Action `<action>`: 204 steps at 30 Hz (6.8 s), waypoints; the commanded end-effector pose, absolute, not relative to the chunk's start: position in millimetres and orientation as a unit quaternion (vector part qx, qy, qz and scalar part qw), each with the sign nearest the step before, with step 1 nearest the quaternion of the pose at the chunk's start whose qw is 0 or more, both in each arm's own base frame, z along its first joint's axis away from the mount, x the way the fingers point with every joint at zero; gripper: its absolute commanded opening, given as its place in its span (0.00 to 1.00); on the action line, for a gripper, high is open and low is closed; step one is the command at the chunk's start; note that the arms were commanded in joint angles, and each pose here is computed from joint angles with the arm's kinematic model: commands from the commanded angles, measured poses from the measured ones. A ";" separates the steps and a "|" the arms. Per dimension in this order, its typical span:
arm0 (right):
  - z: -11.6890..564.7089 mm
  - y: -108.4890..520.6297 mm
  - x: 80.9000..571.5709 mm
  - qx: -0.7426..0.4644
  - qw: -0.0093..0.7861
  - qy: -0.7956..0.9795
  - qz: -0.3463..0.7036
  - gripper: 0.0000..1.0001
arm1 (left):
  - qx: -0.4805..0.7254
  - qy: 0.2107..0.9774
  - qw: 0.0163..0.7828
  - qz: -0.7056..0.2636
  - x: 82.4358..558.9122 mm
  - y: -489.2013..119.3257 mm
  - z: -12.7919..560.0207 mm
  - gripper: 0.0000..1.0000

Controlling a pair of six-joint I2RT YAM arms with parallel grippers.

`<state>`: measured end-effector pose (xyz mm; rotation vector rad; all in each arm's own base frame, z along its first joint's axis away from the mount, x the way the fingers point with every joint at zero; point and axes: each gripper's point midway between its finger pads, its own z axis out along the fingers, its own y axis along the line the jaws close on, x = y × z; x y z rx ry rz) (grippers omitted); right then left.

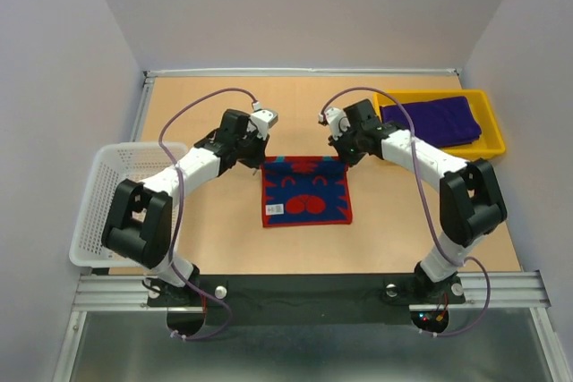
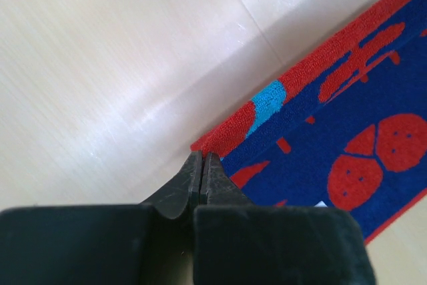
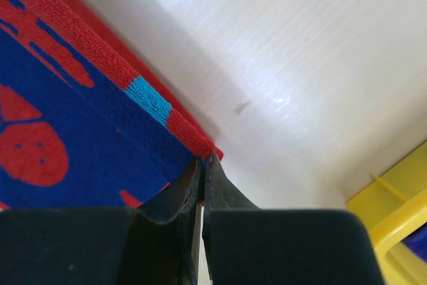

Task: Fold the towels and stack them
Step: Fold the towel, then neatly place the folded towel into the bin

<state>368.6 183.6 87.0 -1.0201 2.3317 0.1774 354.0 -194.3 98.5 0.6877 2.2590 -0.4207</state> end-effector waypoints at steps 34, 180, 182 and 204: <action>66.6 185.5 262.7 -0.285 0.209 0.915 0.194 0.03 | 0.102 0.930 0.262 -0.237 239.2 -195.9 63.3 0.00; 96.8 86.4 288.3 0.102 0.415 0.903 0.043 0.98 | 0.116 0.860 0.447 -0.216 244.0 -348.0 155.7 0.96; 91.9 75.0 285.9 0.115 0.403 0.907 0.027 1.00 | 0.158 0.869 0.433 -0.180 235.8 -365.4 144.7 0.95; 73.4 40.4 285.0 0.181 0.356 0.915 0.056 1.00 | 0.388 0.848 0.361 -0.023 174.4 -450.4 65.7 0.68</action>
